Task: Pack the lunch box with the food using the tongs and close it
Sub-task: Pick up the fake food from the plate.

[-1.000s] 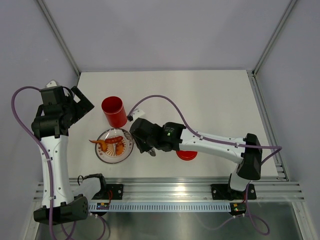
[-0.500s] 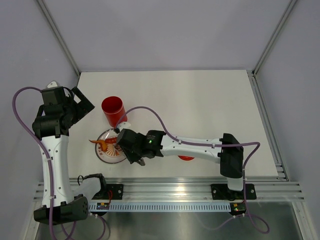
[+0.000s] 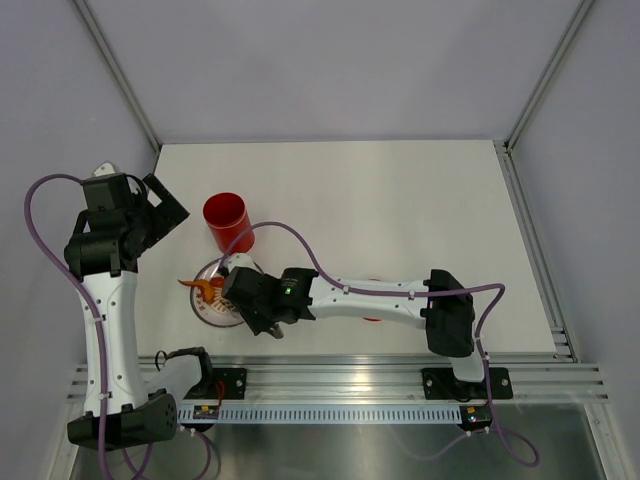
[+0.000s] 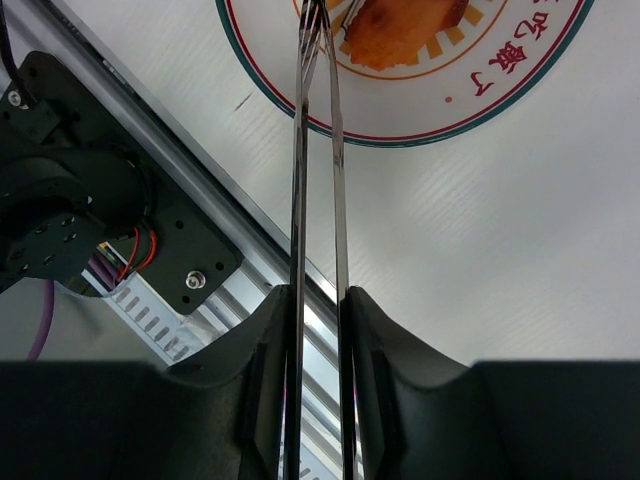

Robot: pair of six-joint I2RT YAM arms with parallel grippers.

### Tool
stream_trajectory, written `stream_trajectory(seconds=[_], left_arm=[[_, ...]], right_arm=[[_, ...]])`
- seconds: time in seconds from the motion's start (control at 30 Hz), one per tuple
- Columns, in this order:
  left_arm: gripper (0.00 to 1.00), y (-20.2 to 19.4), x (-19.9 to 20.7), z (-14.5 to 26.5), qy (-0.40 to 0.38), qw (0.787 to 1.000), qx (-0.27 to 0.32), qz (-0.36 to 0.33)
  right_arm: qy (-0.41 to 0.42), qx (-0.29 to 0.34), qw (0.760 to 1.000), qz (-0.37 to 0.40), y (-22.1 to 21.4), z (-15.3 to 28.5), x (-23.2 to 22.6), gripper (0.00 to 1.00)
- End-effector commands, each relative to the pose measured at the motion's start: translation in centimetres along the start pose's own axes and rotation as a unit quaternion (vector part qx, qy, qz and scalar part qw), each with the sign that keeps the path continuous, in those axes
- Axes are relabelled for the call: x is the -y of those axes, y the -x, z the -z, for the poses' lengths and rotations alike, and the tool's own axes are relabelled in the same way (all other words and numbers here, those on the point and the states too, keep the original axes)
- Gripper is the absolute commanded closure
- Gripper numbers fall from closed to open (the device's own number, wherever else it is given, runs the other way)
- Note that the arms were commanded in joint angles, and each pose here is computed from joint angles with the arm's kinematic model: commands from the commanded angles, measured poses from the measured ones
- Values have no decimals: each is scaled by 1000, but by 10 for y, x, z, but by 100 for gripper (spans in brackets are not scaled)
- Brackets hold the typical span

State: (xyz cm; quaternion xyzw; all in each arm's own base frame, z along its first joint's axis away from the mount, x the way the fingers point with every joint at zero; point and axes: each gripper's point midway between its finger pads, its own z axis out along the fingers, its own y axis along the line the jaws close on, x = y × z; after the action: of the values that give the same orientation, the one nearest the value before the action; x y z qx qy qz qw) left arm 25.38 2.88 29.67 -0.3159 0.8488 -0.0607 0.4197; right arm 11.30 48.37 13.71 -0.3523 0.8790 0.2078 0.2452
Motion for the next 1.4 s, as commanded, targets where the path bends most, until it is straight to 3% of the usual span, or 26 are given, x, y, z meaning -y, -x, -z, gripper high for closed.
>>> stream_trajectory(seconds=[0.0, 0.47, 0.77, 1.0, 1.1, 1.37], left_arm=[[1, 8, 6, 3, -19, 1000, 20, -2], [1, 5, 6, -1, -20, 1000, 16, 3], [1, 5, 6, 0, -21, 1000, 16, 2], [1, 5, 6, -1, -20, 1000, 16, 1], [1, 5, 6, -1, -19, 1000, 16, 1], [1, 5, 6, -1, -19, 1000, 15, 1]], right_arm=[[-15, 8, 1000, -10, 2, 6, 5, 66], [-73, 17, 997, -29, -12, 44, 42, 67], [-51, 59, 997, -25, 12, 63, 29, 67], [-83, 57, 995, -17, 14, 53, 39, 58], [-81, 55, 995, -14, 13, 50, 38, 49], [-76, 58, 995, -6, 19, 45, 32, 47]])
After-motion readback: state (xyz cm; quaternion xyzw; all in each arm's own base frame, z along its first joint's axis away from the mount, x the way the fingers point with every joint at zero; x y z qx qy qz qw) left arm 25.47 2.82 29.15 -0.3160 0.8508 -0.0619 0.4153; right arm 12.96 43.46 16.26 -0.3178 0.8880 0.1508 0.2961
